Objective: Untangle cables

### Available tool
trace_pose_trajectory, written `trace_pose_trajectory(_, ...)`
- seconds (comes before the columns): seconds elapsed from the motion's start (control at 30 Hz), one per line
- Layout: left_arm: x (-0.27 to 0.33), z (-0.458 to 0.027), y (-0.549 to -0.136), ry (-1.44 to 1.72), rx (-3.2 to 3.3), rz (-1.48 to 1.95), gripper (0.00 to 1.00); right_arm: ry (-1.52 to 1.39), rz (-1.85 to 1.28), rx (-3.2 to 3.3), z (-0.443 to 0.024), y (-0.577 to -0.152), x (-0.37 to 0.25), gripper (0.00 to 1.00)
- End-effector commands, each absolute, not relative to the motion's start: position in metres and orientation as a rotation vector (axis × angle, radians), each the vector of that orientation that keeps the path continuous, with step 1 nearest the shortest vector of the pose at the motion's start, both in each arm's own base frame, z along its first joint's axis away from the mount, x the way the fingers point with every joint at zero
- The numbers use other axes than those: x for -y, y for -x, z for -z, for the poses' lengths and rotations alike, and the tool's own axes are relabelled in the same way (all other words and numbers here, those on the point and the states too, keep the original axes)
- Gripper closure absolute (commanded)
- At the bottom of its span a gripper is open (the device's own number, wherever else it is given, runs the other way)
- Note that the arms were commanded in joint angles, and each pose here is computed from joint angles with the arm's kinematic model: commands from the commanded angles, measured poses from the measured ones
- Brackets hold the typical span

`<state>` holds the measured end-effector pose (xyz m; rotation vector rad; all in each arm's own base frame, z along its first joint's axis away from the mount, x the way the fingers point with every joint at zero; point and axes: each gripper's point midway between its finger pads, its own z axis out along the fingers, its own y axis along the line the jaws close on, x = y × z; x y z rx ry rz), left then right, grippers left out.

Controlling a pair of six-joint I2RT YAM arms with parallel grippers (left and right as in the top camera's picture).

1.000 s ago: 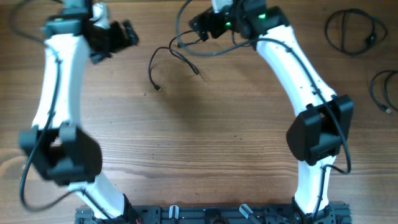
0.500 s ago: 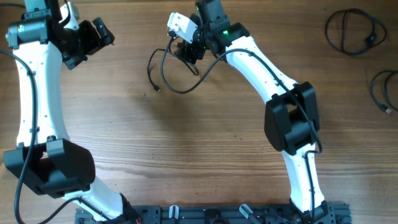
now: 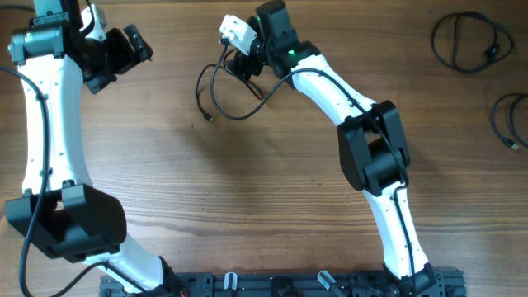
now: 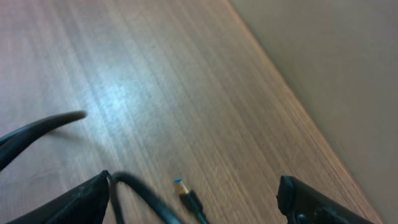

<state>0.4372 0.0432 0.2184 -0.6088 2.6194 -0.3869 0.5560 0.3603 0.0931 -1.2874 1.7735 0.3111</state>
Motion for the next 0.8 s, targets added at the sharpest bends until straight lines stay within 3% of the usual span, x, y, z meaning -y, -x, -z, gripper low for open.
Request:
trace_pose_trajectory(0.0, -0.043, -0.212, -0.435, 0.612, -2.64, 0.396, 0.0, 1.158, -0.342, -1.859, -0.078, -0.565, -0.358, 0.2)
trace_pose_trajectory(0.03, -0.043, -0.212, -0.435, 0.612, -2.64, 0.396, 0.0, 1.135, -0.352, -1.864, -0.078, -0.567, -0.359, 0.24)
trace_pose_trajectory(0.17, -0.043, -0.212, -0.435, 0.612, -2.641, 0.397, 0.0, 0.935, -0.358, -1.973, -0.078, -0.578, -0.349, 0.64)
trace_pose_trajectory(0.23, -0.043, -0.211, -0.435, 0.613, -2.642, 0.397, 0.0, 0.783, -0.351, -2.044, -0.078, -0.585, -0.34, 0.74)
trace_pose_trajectory(0.4, -0.043, -0.211, -0.435, 0.612, -2.642, 0.397, 0.0, 0.586, -0.424, -2.168, -0.077, -0.58, -0.334, 0.81)
trace_pose_trajectory(0.57, -0.041, -0.211, -0.436, 0.608, -2.642, 0.398, 0.0, 0.621, -0.558, -2.288, -0.083, -0.547, -0.338, 0.86)
trace_pose_trajectory(0.77, -0.041, -0.206, -0.437, 0.612, -2.653, 0.399, 0.0, 0.64, -0.686, -2.331, -0.128, -0.515, -0.34, 0.88)
